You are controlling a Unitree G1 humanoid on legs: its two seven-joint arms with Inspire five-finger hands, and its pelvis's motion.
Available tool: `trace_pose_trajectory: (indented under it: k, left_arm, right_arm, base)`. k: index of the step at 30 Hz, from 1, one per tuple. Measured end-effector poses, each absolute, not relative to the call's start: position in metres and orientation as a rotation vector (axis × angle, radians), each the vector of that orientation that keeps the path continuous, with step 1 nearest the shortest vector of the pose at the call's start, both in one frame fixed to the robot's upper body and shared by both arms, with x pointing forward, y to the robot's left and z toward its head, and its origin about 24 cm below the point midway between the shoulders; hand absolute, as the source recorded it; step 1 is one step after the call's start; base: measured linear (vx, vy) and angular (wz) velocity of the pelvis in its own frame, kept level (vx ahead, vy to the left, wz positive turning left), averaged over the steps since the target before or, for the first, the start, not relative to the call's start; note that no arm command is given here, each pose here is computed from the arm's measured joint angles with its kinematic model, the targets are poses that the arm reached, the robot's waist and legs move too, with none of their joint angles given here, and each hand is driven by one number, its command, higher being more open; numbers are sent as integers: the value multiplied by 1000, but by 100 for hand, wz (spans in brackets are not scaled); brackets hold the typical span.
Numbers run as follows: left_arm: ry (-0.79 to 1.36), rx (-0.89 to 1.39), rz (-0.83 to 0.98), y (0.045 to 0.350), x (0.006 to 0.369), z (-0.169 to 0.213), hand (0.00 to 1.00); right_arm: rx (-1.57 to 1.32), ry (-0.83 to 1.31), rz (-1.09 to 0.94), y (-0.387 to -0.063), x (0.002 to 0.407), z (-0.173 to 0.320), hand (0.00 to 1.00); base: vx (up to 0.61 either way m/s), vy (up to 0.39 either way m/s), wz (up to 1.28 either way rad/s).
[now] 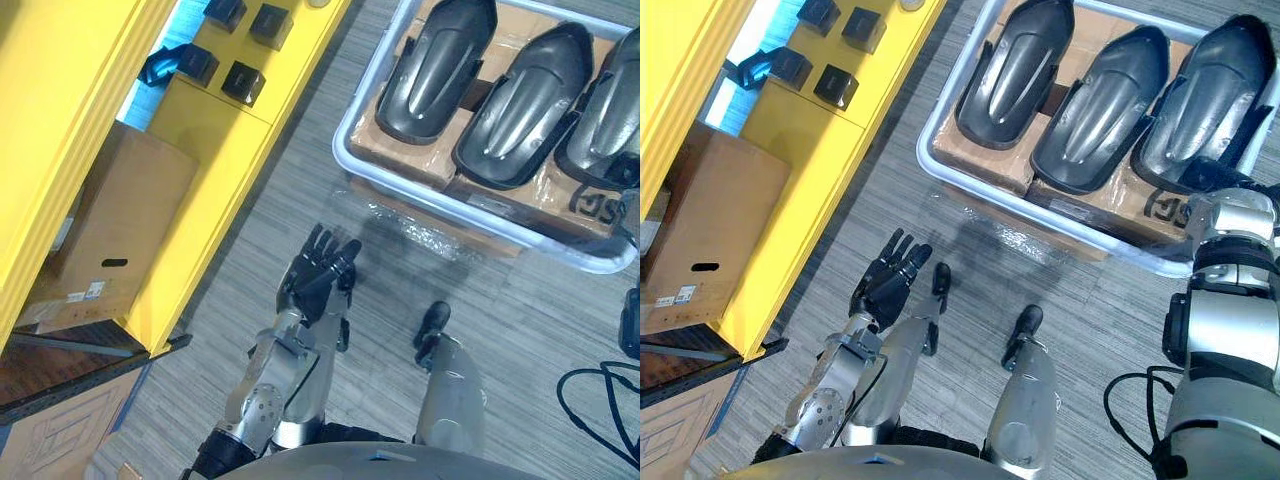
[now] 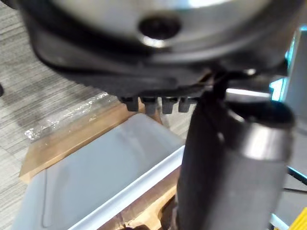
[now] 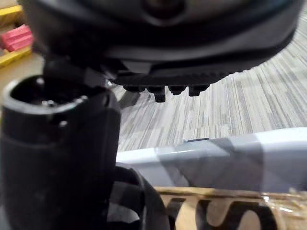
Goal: Walk over and take three plastic housings, then place them on the shelf
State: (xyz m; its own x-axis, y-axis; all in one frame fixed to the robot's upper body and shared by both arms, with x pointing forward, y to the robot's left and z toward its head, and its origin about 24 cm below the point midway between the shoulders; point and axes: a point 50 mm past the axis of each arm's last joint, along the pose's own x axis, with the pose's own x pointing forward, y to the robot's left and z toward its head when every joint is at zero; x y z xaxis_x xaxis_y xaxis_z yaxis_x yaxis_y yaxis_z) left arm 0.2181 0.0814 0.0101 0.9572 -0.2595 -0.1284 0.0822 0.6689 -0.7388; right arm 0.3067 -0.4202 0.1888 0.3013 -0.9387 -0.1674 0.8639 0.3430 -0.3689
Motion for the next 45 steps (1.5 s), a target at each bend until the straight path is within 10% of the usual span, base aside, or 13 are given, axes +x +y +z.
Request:
trace_pose_trajectory:
  k: [25,45]
  left_arm:
    - [227,-837,-164,86,213,7,100]
    - [109,-849,-131,113,202,27,100]
  right_arm:
    - [-740,435,-1181,-437,296,216,0]
    - [-1129,-81,-900,-360,319,233,0]
  base:
    - [11,10,2]
    - [18,0,-2]
